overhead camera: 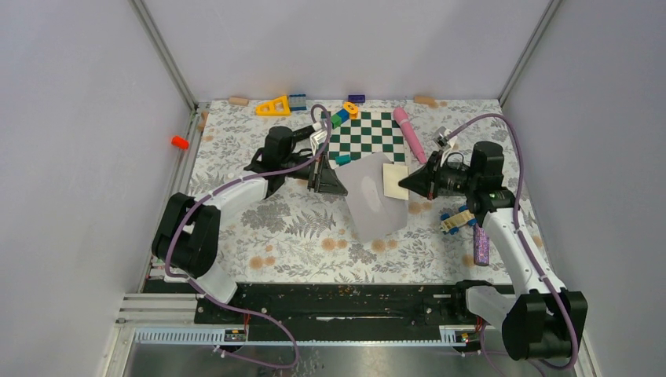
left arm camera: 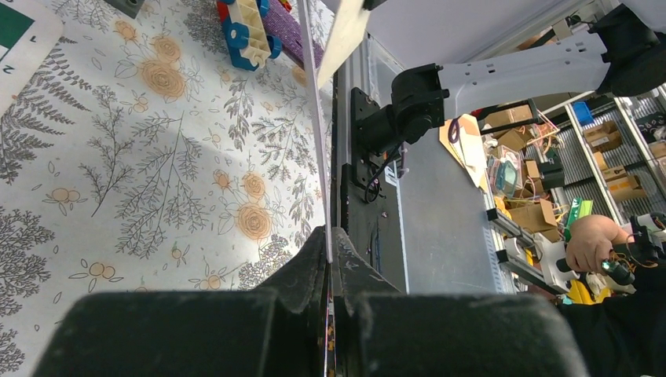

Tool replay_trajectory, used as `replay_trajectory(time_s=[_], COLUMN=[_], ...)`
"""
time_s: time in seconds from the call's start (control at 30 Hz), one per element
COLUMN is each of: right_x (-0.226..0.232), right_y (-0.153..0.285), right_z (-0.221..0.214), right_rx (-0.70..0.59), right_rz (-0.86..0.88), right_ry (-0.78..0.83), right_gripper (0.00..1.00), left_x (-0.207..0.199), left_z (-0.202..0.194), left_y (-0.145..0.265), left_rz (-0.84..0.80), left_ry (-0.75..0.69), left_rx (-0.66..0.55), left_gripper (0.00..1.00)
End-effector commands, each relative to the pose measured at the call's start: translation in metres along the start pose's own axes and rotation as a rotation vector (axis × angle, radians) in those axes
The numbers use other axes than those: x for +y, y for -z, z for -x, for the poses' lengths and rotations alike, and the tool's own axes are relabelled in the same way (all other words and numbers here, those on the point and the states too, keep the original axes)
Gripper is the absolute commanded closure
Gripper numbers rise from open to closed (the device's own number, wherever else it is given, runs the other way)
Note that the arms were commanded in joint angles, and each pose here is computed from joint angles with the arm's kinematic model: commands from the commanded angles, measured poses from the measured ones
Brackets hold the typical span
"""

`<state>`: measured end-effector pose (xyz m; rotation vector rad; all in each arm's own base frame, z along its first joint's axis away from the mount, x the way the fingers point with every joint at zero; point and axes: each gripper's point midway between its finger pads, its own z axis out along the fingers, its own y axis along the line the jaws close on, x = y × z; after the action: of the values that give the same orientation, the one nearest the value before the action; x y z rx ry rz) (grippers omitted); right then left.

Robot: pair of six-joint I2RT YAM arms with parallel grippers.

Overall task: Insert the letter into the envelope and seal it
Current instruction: Place the letter in the envelope, then place the envelope at the center of the board.

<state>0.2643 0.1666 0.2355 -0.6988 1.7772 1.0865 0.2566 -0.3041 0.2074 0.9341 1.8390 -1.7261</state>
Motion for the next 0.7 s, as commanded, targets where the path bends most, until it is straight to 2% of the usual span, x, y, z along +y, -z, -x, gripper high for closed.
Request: replay_trajectory(time_s=[0.0, 0.27, 0.67], right_x=[-0.003, -0.004, 0.011], right_y=[-0.002, -0.005, -0.008], right_z=[0.004, -0.006, -0.016], right_rx=[-0.009, 0.016, 0.046], right_rz=[0.018, 0.046, 0.195], right_ry=[0.017, -0.011, -0.091], right_gripper=[1.0, 1.0, 1.0], left_x=[-0.027, -0.036, -0.047], left_z=[0.02, 0.018, 0.018], left_y=[0.002, 0.0, 0.001], left_rz=[-0.076, -0.122, -0.162], left_ry=[-0.125, -0.123, -0.139], left_rx=[-0.007, -0.001, 0.0], left_gripper=[1.0, 1.0, 1.0])
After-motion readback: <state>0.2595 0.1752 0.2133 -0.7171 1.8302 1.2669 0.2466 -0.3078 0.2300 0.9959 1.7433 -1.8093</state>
